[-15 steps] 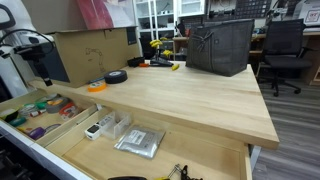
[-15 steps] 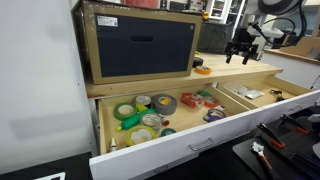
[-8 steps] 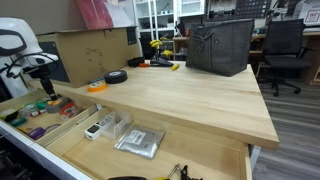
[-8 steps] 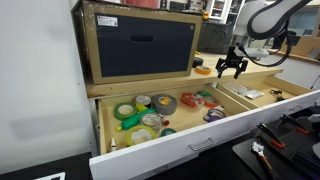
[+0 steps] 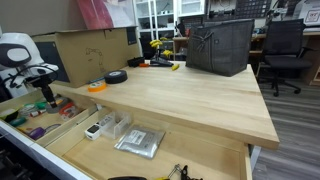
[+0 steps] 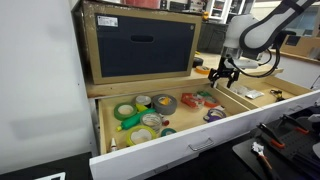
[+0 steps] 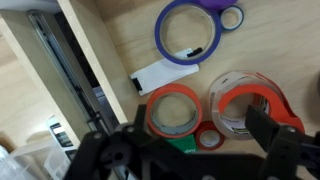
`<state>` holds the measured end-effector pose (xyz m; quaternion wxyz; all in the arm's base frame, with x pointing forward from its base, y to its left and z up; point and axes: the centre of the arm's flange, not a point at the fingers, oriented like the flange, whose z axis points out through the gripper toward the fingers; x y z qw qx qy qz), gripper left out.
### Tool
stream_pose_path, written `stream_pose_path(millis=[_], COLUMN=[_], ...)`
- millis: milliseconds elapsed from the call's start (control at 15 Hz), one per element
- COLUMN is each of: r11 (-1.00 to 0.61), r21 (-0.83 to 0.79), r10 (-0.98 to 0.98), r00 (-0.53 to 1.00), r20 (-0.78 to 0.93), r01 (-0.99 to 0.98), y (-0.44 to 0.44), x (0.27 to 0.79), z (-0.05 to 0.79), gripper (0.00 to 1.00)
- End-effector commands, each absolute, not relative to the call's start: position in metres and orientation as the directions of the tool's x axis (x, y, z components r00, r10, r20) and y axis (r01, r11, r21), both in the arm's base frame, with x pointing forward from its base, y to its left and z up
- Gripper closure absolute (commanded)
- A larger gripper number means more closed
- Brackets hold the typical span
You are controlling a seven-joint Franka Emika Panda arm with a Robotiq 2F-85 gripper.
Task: Take the white tape and blue tape out of the drawer
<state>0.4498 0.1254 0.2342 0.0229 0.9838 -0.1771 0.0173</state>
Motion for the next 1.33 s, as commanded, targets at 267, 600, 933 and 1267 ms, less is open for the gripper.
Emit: stream_pose_path(millis=[267, 600, 933, 1267], r11=[-0.898, -0.841, -0.743, -0.662], r21=[0.010, -0.022, -0.036, -0.030], r10=[-0.438, -0.541, -0.669, -0.748], r00=[0.897, 0.838, 0.738, 0.658], r20=[0.061, 0.075, 0.089, 0.088], r01=[-0.440, -0.541, -0.668, -0.749], y=[0.134, 0.163, 0.149, 0.128], x=[0.428, 0.405, 0.425, 0.450], z=[0.220, 0.194, 0.169, 0.148], gripper=[0.00, 0.00, 0.00, 0.00])
